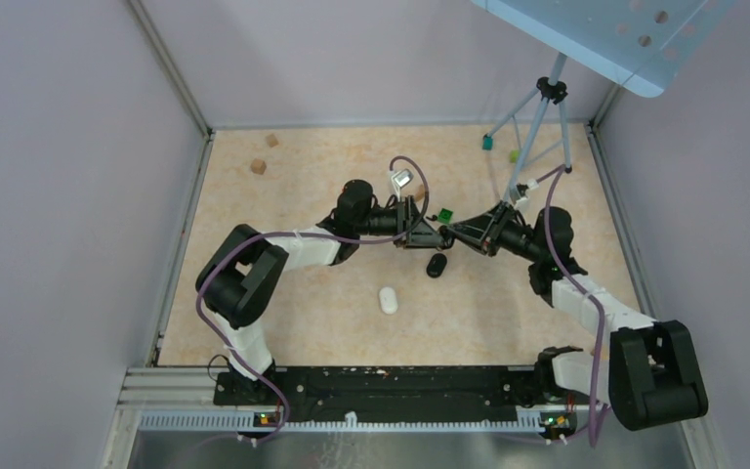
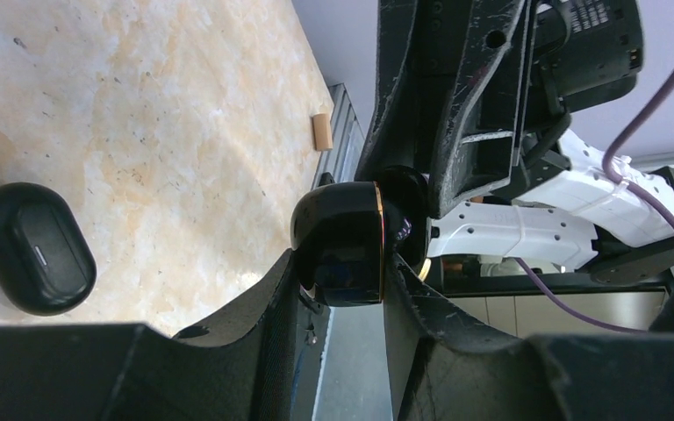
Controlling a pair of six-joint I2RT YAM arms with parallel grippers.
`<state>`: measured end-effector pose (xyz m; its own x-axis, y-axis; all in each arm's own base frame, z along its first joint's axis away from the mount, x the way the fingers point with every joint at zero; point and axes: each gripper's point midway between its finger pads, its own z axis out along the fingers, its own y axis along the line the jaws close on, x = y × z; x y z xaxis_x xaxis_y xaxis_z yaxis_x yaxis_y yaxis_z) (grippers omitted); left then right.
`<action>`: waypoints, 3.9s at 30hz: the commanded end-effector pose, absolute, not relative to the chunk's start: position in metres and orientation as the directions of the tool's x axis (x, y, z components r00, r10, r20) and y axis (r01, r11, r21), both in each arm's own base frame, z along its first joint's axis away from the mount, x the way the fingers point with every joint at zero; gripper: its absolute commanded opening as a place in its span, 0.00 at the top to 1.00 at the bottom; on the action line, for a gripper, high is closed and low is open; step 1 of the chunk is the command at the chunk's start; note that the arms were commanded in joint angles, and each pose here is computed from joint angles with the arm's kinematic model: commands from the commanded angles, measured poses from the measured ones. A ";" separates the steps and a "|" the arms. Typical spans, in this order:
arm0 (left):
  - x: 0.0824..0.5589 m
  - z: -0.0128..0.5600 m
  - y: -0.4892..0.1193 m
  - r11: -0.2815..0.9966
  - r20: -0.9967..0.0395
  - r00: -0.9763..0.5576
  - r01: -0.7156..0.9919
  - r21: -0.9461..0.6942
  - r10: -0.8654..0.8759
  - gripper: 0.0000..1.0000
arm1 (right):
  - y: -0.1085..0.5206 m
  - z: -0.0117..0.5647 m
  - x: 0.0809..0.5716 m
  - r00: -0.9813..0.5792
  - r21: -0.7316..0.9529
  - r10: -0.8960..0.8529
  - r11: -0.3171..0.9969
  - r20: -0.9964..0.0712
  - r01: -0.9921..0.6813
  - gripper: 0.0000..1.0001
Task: Insert the wireless bluetooth earbuds into the charging case
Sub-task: Pass from the left arm to the right, then pass from the right arm to the left, then pass from the left arm to the right
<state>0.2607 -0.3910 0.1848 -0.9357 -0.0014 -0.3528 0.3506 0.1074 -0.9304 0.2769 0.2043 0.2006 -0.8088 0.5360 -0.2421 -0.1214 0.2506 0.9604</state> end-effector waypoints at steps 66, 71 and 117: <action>0.252 0.231 -0.385 0.079 -0.522 -0.847 0.530 -0.844 0.101 0.74 | 0.205 0.238 0.258 -0.827 0.968 0.510 0.056 -0.237 -0.243 0.44; 0.252 0.234 -0.386 0.073 -0.523 -0.846 0.531 -0.844 0.101 0.74 | 0.204 0.235 0.259 -0.821 0.966 0.511 0.093 -0.253 -0.240 0.53; 0.265 0.219 -0.367 0.176 -0.536 -0.838 0.546 -0.819 0.106 0.12 | 0.194 0.223 0.260 -0.806 0.972 0.544 0.105 -0.235 -0.212 1.00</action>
